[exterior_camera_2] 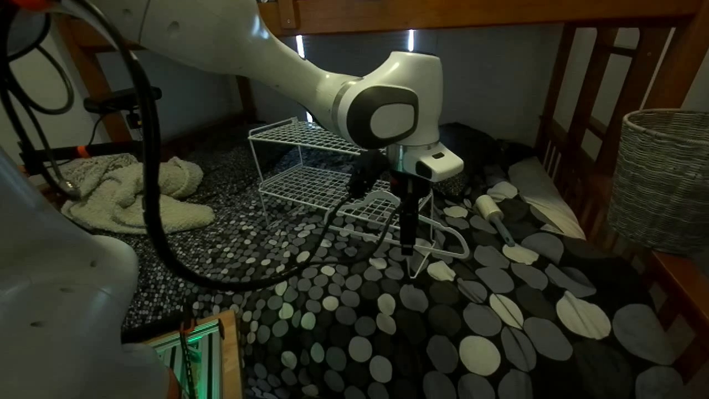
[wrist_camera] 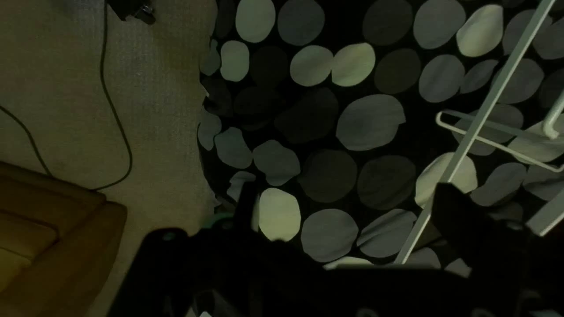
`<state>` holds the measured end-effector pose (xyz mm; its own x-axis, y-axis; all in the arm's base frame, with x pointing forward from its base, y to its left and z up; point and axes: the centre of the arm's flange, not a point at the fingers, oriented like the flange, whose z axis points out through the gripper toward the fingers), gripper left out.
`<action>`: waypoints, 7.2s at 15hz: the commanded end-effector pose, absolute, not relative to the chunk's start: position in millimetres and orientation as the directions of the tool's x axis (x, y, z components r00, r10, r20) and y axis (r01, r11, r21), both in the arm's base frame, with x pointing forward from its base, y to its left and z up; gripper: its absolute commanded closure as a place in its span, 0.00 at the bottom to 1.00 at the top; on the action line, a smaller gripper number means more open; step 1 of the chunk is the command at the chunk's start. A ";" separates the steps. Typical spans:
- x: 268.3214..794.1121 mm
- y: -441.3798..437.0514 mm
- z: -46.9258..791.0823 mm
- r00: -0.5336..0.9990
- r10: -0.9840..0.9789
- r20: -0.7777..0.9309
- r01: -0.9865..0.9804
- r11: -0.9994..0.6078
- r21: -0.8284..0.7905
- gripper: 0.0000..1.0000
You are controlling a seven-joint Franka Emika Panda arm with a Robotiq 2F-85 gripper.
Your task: Hang the white hanger on the bottom shelf of the rack
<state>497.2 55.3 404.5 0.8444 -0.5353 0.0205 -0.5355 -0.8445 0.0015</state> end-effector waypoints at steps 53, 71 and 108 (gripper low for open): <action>601.3 91.5 390.6 0.609 -0.784 -0.117 -0.793 -0.604 -0.083 0.99; 589.5 77.0 393.0 0.540 -0.812 -0.221 -0.832 -0.555 0.011 0.99; 574.0 54.9 425.5 0.512 -0.856 -0.073 -0.853 -0.517 0.074 0.99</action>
